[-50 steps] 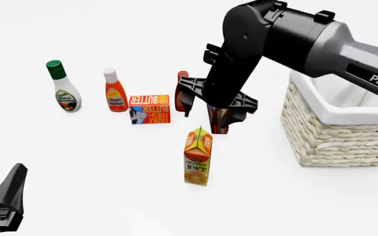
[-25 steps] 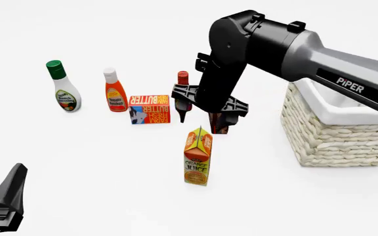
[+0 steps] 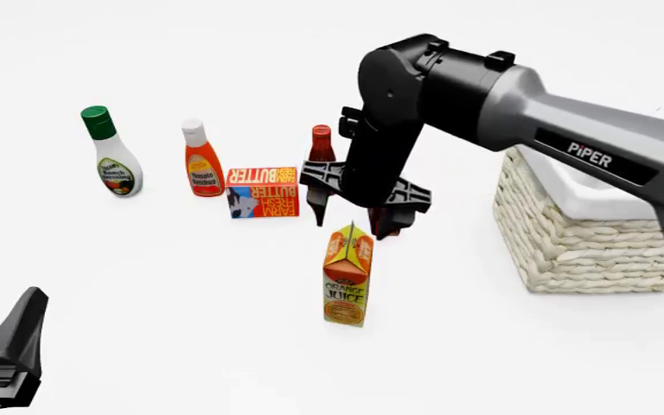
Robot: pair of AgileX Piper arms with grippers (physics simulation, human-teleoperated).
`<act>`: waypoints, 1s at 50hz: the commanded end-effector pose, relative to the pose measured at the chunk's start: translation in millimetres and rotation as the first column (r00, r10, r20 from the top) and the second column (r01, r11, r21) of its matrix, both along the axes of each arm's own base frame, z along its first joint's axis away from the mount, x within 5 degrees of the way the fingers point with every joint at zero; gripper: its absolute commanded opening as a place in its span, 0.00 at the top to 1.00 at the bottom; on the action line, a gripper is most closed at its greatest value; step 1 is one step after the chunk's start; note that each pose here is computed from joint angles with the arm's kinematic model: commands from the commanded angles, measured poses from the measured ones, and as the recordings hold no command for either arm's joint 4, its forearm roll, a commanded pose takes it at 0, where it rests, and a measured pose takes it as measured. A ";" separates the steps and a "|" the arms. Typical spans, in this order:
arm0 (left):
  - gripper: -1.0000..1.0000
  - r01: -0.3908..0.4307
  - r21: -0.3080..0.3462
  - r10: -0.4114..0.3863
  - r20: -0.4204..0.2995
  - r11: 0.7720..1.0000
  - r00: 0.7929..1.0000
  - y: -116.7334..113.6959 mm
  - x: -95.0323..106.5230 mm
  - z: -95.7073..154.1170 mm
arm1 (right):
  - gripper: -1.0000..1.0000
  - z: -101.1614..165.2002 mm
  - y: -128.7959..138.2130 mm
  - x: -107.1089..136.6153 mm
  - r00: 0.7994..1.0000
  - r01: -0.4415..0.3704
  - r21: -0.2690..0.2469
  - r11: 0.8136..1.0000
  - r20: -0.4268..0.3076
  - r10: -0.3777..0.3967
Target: Pick the orange juice and place it in the basket.
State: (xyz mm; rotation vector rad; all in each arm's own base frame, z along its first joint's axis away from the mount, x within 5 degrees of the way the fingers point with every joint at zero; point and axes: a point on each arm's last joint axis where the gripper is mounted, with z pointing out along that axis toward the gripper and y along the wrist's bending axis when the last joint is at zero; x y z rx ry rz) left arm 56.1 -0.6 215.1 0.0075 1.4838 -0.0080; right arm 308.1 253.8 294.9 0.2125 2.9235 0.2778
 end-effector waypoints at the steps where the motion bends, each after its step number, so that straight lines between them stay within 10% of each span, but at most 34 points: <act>1: 0.00 -0.005 0.000 0.005 0.000 1.000 1.000 0.3 0.0 -0.2 | 0.00 -8.7 0.3 2.1 1.000 -0.007 -0.017 1.000 -0.017 0.006; 50: 0.00 -0.005 0.000 0.005 0.000 1.000 1.000 0.3 0.0 -0.2 | 0.00 -35.9 3.7 1.3 0.998 0.001 -0.054 0.999 -0.068 -0.005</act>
